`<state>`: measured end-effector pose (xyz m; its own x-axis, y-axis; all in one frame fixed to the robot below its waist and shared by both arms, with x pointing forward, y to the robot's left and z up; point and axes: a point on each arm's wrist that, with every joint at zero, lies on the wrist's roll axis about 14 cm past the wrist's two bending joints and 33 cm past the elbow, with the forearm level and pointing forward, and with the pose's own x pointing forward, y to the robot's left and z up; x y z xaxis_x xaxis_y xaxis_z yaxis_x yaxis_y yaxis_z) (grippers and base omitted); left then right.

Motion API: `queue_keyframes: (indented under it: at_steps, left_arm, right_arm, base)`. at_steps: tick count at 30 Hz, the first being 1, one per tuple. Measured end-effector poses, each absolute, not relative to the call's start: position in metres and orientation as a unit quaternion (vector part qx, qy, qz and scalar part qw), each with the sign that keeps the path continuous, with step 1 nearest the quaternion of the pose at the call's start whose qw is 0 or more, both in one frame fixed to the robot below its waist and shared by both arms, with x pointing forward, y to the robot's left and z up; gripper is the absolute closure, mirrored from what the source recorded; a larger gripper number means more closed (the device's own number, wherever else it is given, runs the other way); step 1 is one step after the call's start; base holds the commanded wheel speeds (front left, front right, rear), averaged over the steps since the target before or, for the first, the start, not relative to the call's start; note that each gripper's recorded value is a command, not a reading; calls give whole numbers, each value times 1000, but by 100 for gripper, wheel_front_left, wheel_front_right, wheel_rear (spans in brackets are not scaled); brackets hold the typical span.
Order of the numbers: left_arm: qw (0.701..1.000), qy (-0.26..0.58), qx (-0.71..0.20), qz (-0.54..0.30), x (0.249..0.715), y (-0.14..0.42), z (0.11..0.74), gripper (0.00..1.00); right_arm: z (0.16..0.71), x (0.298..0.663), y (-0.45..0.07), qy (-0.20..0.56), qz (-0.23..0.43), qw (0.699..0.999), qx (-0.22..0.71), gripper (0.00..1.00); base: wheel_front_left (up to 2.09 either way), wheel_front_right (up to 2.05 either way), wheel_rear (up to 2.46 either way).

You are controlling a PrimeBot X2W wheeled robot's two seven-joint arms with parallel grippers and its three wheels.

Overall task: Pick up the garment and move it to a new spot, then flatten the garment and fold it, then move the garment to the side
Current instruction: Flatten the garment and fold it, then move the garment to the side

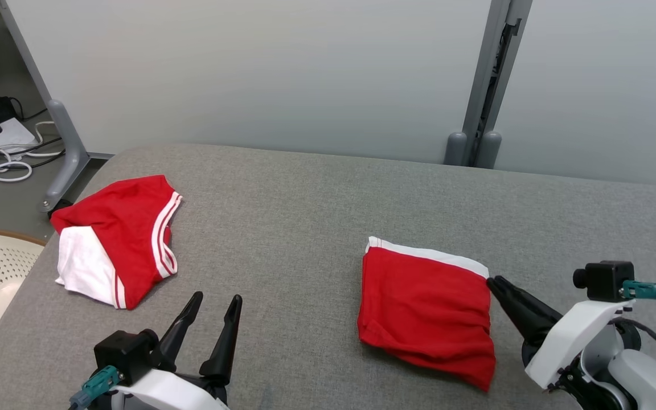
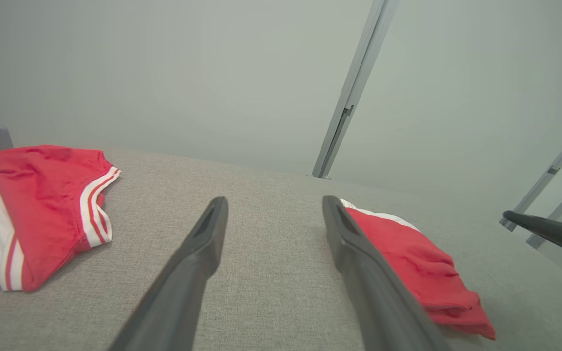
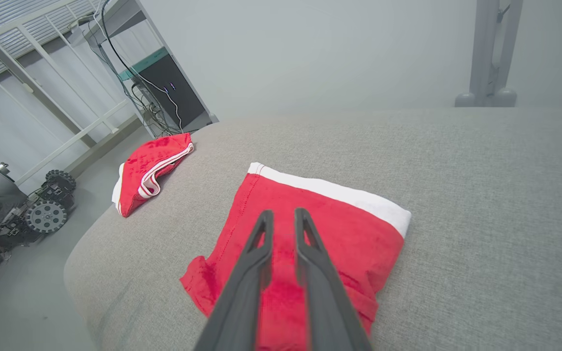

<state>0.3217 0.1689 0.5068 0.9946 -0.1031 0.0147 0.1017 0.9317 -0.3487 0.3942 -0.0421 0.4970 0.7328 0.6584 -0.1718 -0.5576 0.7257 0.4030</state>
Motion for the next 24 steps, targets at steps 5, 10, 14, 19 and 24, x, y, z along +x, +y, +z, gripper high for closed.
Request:
queue_keyframes:
  at_steps: [5,10,14,19,24]
  left_arm:
    - [983,5,-178,-53,323,168,505,0]
    - [983,10,-178,-52,323,168,502,0]
    - [983,16,-176,-52,324,168,498,0]
    - [983,17,-174,-48,326,172,498,0]
    - [984,22,-173,-39,324,177,494,0]
  right_arm:
    - [490,395,-45,162,320,918,167,0]
    - [482,407,-54,175,296,925,163,0]
    - [462,413,-56,233,282,918,153,0]
    - [429,409,-53,334,270,891,150,0]
    - [413,408,-58,393,256,870,151,0]
  base:
    - [0,0,0]
    - [0,0,0]
    - [0,0,0]
    - [0,0,0]
    - [0,0,0]
